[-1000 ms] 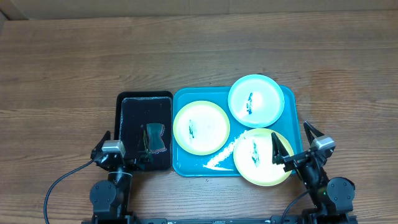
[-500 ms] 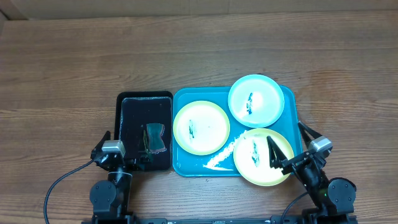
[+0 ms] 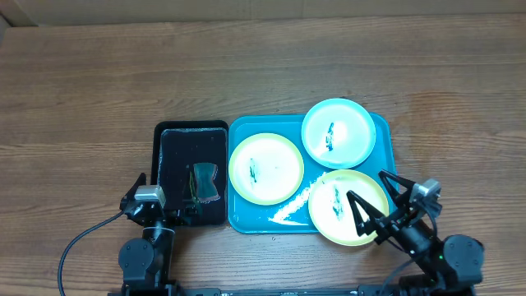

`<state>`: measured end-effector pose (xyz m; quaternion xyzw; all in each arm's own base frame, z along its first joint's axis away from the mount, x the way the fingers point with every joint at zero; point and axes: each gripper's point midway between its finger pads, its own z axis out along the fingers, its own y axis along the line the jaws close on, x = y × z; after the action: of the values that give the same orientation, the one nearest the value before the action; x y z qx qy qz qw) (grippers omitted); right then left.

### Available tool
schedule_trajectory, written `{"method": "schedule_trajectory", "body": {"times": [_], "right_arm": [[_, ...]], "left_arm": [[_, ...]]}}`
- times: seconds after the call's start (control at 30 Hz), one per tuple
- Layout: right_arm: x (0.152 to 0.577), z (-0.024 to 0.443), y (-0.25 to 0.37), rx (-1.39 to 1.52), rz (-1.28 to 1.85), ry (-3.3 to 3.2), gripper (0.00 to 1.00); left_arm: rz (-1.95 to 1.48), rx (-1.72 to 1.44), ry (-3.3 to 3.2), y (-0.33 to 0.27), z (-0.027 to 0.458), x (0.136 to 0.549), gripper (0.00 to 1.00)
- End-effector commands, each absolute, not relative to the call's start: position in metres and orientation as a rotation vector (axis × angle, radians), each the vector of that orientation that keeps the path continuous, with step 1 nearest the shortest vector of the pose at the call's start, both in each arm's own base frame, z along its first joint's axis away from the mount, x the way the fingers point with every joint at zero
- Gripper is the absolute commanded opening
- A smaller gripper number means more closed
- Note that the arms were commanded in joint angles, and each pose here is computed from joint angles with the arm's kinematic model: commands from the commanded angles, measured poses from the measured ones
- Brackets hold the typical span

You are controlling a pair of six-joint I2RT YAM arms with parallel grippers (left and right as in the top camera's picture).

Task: Clean dirty plates on tray and stack at the side
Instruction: 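Move the right gripper over the teal tray to the lower yellow plate's rim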

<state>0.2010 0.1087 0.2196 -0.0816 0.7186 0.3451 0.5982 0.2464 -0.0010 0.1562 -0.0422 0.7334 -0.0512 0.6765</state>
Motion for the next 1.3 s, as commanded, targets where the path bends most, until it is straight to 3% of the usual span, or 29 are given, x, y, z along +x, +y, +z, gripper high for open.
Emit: {"method": "schedule_trajectory", "body": {"times": [0.0, 0.33, 0.57, 0.87, 1.27], "right_arm": [[0.200, 0.245, 0.111, -0.203, 0.809, 1.689, 1.00], [0.243, 0.260, 0.134, -0.215, 0.950, 2.039, 1.00], [0.270, 0.222, 0.149, -0.163, 1.029, 2.479, 1.00], [0.256, 0.170, 0.196, -0.308, 1.095, 2.796, 1.00], [0.224, 0.167, 0.232, -0.542, 1.114, 2.812, 1.00]], "left_arm": [[-0.120, -0.110, 1.644, 0.000, 0.156, 0.246, 0.99], [-0.120, -0.110, 1.644, 0.000, 0.156, 0.246, 1.00], [-0.120, -0.110, 1.644, 0.000, 0.156, 0.246, 1.00], [-0.121, -0.110, 1.644, 0.000, 0.156, 0.246, 1.00], [-0.121, -0.110, 1.644, 0.000, 0.156, 0.246, 1.00]]}}
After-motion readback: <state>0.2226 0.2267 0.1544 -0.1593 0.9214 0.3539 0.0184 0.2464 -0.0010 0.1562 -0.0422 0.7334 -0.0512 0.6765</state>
